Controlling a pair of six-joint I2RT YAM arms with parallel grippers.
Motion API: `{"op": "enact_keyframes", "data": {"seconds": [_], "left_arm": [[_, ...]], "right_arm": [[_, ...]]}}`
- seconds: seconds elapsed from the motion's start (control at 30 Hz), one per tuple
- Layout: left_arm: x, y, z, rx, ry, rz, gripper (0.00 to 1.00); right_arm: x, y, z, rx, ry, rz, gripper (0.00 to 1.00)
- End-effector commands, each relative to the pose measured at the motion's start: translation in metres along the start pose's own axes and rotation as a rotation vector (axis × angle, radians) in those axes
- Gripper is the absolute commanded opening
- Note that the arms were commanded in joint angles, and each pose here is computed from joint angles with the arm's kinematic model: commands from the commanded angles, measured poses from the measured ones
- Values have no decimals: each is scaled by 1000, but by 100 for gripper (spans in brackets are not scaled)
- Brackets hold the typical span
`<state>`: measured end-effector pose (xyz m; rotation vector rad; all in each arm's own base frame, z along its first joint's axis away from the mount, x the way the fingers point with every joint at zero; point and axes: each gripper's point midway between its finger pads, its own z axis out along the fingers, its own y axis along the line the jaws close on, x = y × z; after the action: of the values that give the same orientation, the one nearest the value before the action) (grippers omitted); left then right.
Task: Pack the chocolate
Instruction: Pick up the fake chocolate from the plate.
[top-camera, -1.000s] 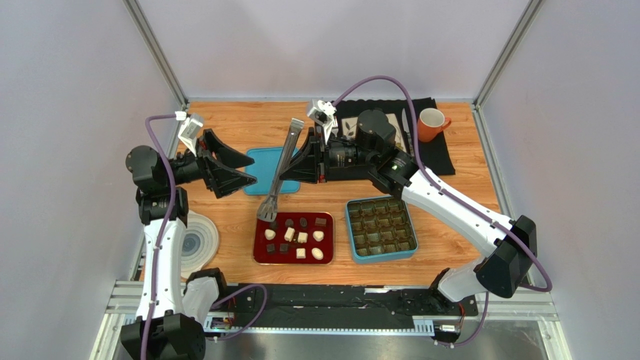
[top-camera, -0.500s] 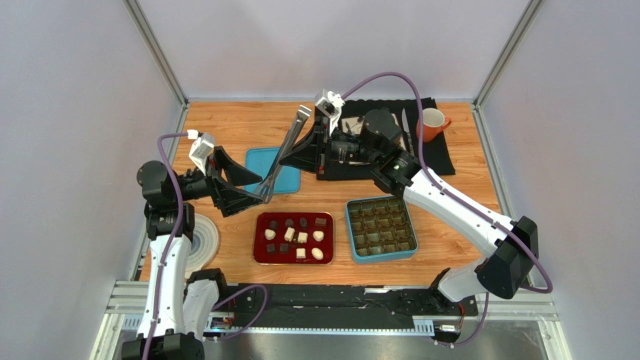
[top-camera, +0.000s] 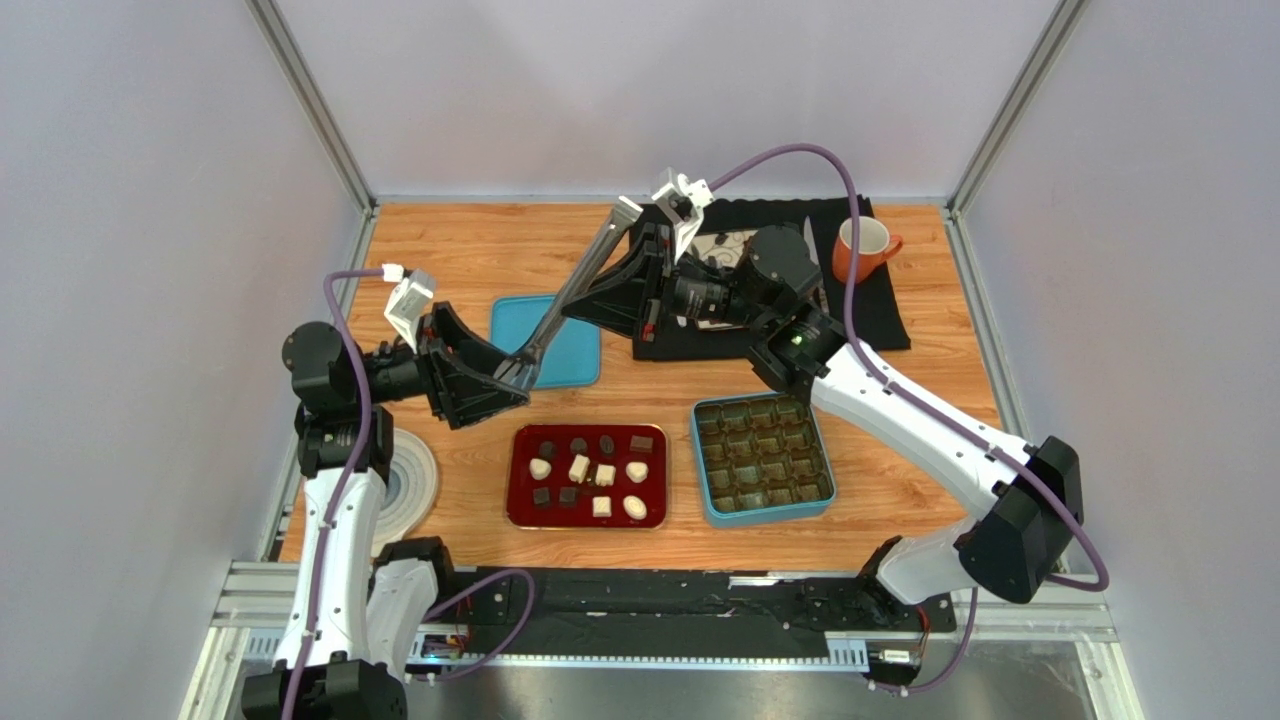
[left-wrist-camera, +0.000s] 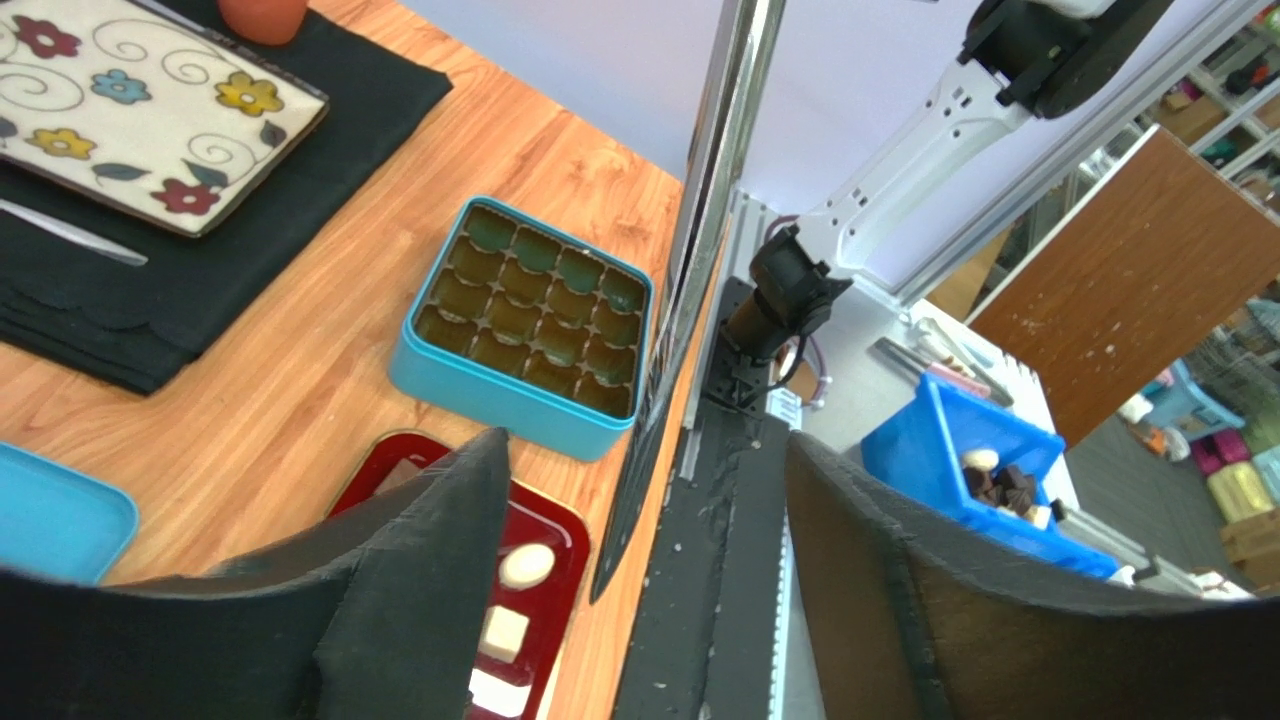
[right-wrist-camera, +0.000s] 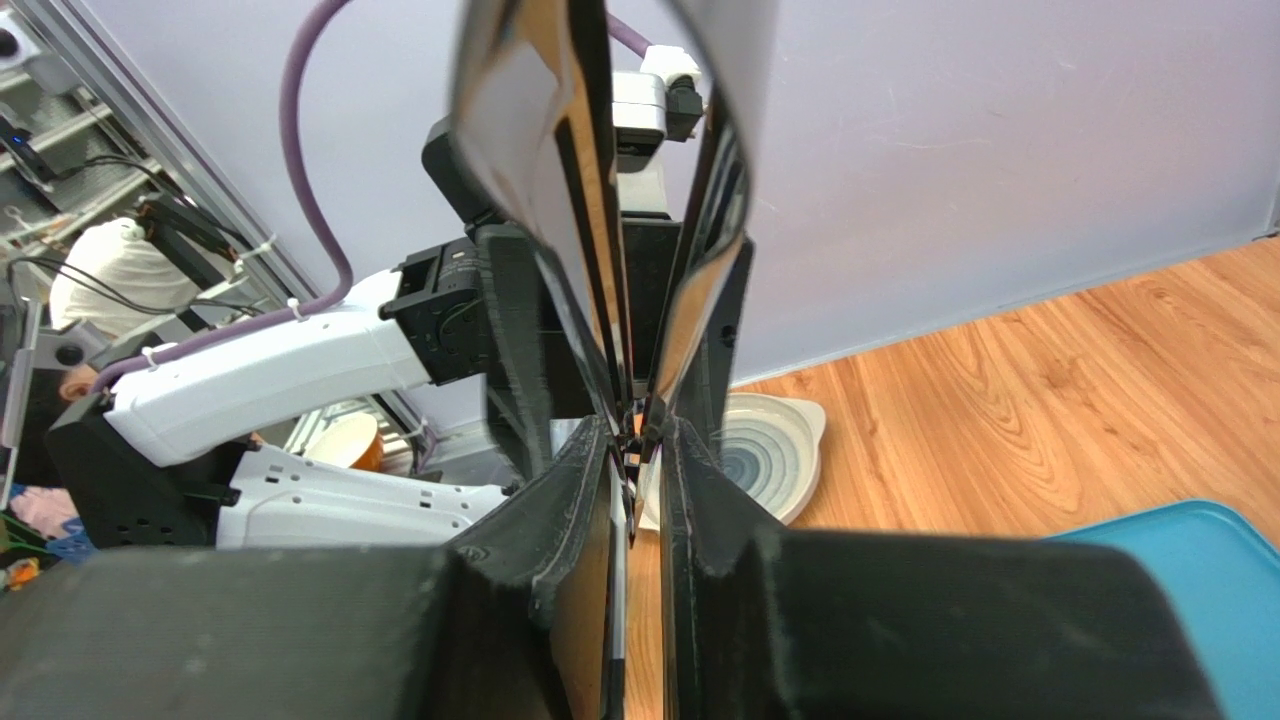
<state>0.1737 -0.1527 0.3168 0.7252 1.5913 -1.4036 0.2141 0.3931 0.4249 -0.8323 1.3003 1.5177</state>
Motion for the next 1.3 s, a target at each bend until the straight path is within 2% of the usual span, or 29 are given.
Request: {"op": "enact_keyframes", "data": {"seconds": [0.0,0.03,0.07,0.13,0.17,0.27,0.3,0.37,0.4,0.47,0.57,0.83,1.03,1.27], "left_arm": [[30,-39,-13,229,170,53,61],[30,-39,-13,230,169,52,57],[29,-39,-13,230,170,58,45],[29,-39,-13,231,170,59,31],[28,-39,-12,230,169,62,20],[27,-39,-12,231,170,62,10],[28,-39,-12,231,170,62,8],[28,-39,-12,233,171,62,7],[28,-40,-12,234,172,67,7],[28,-41,-12,236,173,62,7],[27,-44,-11,244,178,67,6],[23,-51,-10,255,188,78,6],[21,-59,-9,268,196,95,5],[16,-65,-9,269,199,120,3]], "right_arm": [[-16,9,0,-38,-75,-1,0],[-15,8,0,-37,-77,-1,0],[-13,9,0,-40,-72,5,0],[-9,7,-1,-40,-61,9,0],[-9,9,-2,-42,-57,8,0],[-7,9,-3,-31,-29,-6,1],[-7,10,-3,-31,-21,-14,5],[-9,11,-4,-25,-2,-32,19],[-11,11,-4,-25,2,-37,34],[-14,15,-2,-38,12,-44,50],[-14,17,1,-63,30,-48,58],[-7,21,1,-114,80,-93,57],[-3,7,-4,-48,87,-156,56],[-31,13,-36,-25,70,-244,53]]}}
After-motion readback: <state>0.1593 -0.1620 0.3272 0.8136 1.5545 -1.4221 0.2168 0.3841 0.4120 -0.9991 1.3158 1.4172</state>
